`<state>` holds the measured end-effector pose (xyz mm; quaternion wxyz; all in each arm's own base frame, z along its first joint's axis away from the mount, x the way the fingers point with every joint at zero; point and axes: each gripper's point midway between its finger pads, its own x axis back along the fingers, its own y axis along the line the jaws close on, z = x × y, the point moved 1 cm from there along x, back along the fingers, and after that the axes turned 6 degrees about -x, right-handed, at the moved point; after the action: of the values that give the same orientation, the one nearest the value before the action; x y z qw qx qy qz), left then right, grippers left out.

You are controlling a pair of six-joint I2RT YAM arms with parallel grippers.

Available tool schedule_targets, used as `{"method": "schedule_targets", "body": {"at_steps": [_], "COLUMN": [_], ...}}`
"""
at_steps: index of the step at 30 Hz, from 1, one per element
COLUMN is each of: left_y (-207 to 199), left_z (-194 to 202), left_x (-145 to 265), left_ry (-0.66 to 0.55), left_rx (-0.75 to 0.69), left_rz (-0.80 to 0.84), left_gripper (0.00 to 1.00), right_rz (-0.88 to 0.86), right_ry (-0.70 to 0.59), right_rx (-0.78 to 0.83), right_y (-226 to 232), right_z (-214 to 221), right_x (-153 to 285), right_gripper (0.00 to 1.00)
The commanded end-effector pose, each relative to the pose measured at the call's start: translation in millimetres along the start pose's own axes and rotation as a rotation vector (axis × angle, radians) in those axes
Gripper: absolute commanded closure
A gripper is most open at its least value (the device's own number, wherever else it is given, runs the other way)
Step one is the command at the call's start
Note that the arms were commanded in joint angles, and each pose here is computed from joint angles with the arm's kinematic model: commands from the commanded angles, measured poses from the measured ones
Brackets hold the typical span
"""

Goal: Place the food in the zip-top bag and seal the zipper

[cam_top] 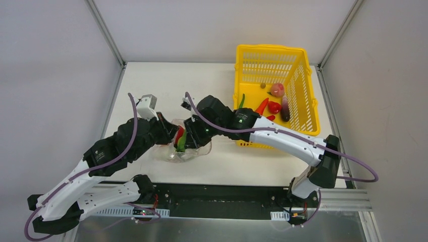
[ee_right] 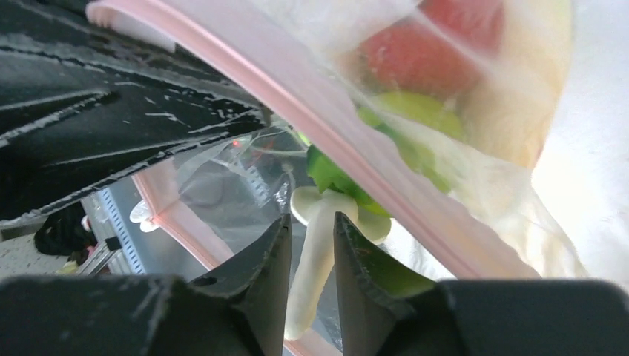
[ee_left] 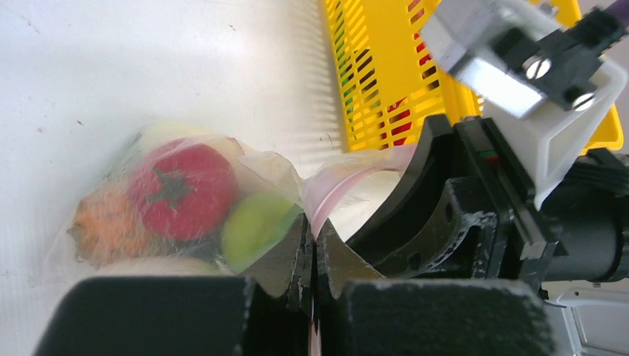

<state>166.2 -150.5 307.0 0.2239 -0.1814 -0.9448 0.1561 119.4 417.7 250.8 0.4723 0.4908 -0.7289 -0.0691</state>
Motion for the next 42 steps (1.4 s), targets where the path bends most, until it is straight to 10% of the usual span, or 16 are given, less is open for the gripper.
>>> {"method": "schedule_targets", "body": {"at_steps": [1,8,19,27,32,42], "left_y": [-7.0,-3.3,-7.4,-9.9,-11.5,-13.4], "left_z": [-20.6,-15.6,-13.2,-13.6,-14.2,-12.2], "left_x": [7.5,7.4,2.0,0.6,0.8,0.3], "left_ry": [-0.068,-0.069,-0.052,-0.047,-0.046,-0.038], "left_rx": [0.051,0.064,0.053,0.053,0.052,0.059], "left_rz": [0.031,0.028,0.031,0.036,0.042,0.053], "left_gripper": [1.0,1.0,1.0,1.0,1.0,1.0], "right_rz": [0.046,0.069,-0.004,0.016,0.005,-0.119], "right_ry": [-0.167,-0.066,0.134,0.215,0.15,-0.316], "right_rx": [0.039,-0.001,-0.038,-0.021,-0.002,0.057], "right_y": [6.5,-2.6,7.4,0.7,6.3,28.7], "right_z": [-30.1,-2.7,23.7,37.1,25.6,-34.2], "right_x": [43.9,50.4,31.8,29.0,38.8,70.9], "right_gripper": [0.69,0.48,0.47,0.8,0.99,1.0]}}
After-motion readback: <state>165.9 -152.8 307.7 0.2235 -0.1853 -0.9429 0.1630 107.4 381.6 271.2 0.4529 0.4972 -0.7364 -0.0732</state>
